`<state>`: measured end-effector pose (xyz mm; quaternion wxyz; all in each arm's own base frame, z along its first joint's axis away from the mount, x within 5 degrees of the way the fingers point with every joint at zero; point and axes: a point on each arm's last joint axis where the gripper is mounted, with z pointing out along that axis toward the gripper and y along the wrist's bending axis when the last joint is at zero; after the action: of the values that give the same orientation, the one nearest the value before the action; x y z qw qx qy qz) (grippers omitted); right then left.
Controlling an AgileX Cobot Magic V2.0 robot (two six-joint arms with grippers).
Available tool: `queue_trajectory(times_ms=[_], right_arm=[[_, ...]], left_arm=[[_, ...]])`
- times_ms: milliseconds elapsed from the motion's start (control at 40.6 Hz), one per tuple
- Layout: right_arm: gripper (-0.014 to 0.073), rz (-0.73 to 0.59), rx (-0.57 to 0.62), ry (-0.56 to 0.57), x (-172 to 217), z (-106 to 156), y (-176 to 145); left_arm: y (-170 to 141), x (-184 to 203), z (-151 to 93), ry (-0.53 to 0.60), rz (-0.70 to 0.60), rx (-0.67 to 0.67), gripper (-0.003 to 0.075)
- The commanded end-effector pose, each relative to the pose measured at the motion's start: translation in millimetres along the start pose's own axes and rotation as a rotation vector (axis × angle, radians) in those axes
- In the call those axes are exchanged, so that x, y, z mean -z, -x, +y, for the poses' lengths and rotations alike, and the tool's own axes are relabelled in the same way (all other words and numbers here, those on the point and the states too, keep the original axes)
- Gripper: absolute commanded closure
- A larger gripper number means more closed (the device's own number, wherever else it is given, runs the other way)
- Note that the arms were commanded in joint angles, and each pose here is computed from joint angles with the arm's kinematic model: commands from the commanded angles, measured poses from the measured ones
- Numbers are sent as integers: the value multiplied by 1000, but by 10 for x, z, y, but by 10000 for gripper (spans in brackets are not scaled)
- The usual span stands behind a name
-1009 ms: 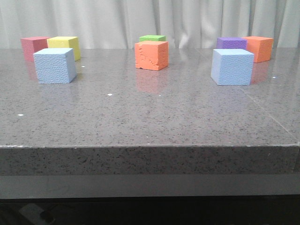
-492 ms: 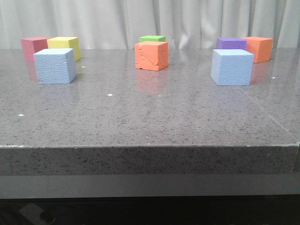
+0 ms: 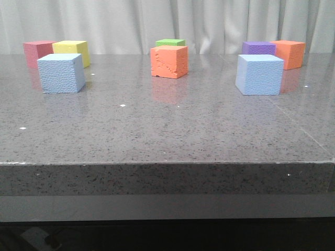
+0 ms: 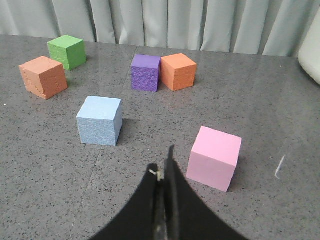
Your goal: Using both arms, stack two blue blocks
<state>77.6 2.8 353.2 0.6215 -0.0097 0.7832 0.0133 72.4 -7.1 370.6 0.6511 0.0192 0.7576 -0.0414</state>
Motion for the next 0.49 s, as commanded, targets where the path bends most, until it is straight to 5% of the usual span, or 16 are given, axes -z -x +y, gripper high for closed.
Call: queue_trajectory(times_ms=[0, 369, 468], right_arm=[[662, -90, 15, -13, 17, -10, 154], [652, -108, 15, -13, 18, -10, 171], [525, -101, 15, -13, 18, -10, 164]], left_arm=[[136, -19, 1, 2, -74, 7, 741], [134, -20, 20, 25, -71, -35, 734], [134, -20, 32, 39, -70, -61, 631]])
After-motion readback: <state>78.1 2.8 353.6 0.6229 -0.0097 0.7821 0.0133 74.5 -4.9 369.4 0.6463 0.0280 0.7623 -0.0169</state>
